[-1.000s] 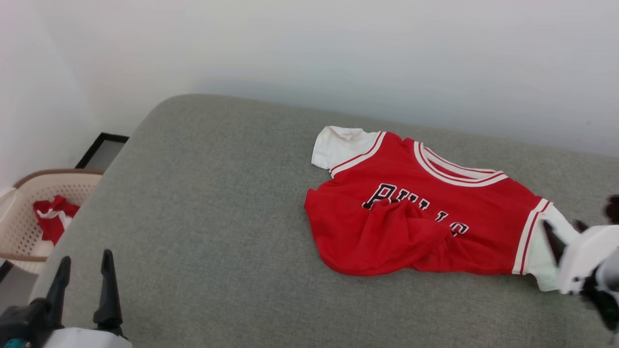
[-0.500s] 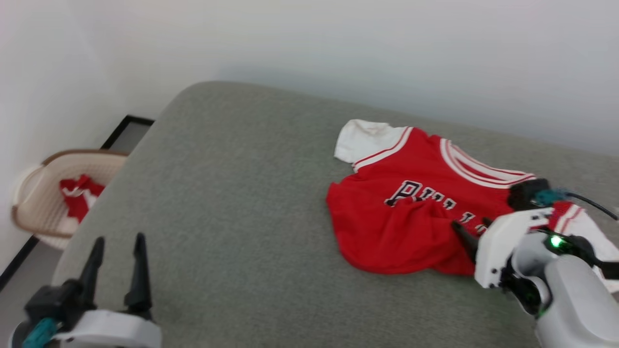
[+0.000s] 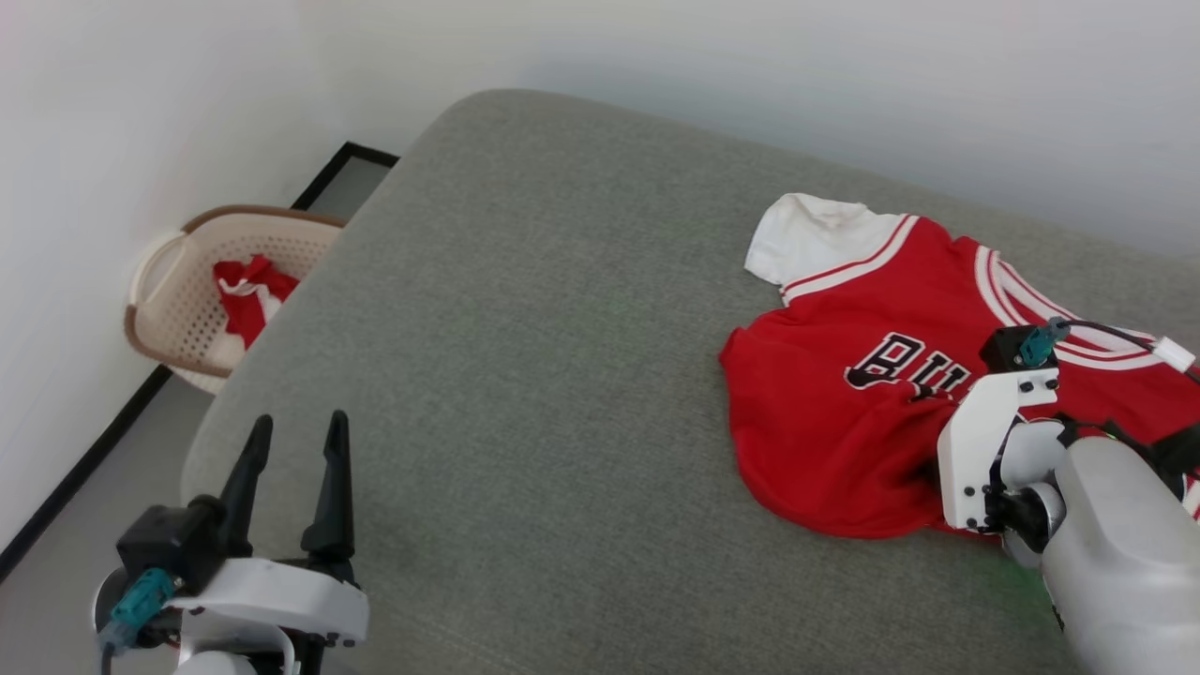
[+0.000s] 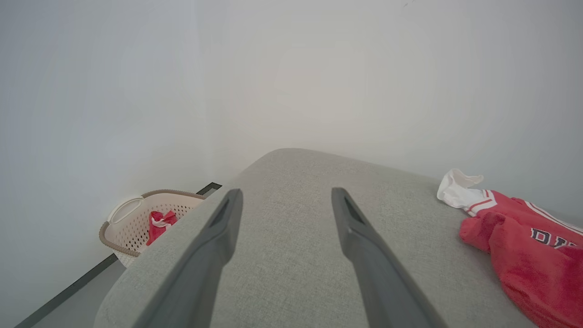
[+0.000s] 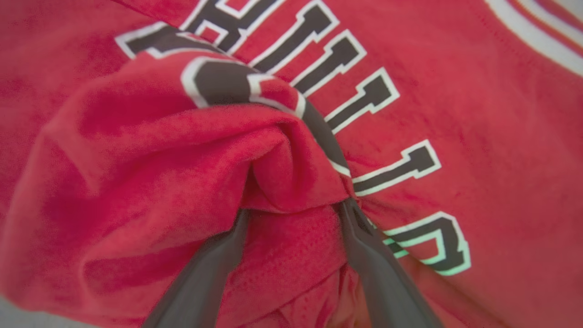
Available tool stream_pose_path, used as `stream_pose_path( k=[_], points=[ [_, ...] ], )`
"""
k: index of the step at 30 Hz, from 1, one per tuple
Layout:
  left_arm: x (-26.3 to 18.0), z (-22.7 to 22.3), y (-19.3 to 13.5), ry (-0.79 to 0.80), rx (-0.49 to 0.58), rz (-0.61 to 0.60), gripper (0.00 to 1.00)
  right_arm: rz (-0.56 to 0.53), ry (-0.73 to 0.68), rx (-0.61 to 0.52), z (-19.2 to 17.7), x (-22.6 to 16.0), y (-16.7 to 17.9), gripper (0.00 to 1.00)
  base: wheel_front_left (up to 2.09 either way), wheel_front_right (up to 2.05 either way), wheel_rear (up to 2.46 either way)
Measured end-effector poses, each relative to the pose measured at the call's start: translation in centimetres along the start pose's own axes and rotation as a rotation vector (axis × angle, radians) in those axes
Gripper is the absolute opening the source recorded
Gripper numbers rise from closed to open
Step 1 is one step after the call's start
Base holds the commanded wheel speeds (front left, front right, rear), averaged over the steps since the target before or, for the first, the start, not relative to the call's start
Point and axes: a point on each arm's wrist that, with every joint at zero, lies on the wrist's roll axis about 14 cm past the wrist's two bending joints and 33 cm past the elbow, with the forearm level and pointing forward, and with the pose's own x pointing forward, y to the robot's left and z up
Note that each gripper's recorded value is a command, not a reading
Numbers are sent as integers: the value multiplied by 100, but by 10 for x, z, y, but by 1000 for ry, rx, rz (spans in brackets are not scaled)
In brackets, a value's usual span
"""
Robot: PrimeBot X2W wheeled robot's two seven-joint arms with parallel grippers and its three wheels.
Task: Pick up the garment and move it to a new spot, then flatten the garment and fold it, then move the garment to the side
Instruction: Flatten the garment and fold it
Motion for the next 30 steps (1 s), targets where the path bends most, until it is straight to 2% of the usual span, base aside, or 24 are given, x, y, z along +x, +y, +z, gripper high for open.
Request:
stream_pose_path(
  k=[2,3,4,12,17,21,30],
  points=[
    [-2,-4,5,13,4,15,100,1,41,-17,-3,6,3,100,0,0,0],
    [-2,-5,7,16,5,20,100,2,48,-20,-2,8,3,36,0,0,0],
    [-3,-6,9,21,8,29,100,-1,60,-30,-3,10,3,0,0,0,0],
    [-2,-6,16,18,13,47,100,5,40,-69,5,8,13,0,0,0,0],
    [1,-4,15,9,13,39,100,55,53,-142,3,-1,35,0,0,0,0],
    [2,-3,12,2,11,25,100,93,69,-200,-9,-13,39,0,0,0,0],
    [3,-1,5,-9,8,-3,100,135,159,-288,-57,-52,15,0,0,0,0]
  ],
)
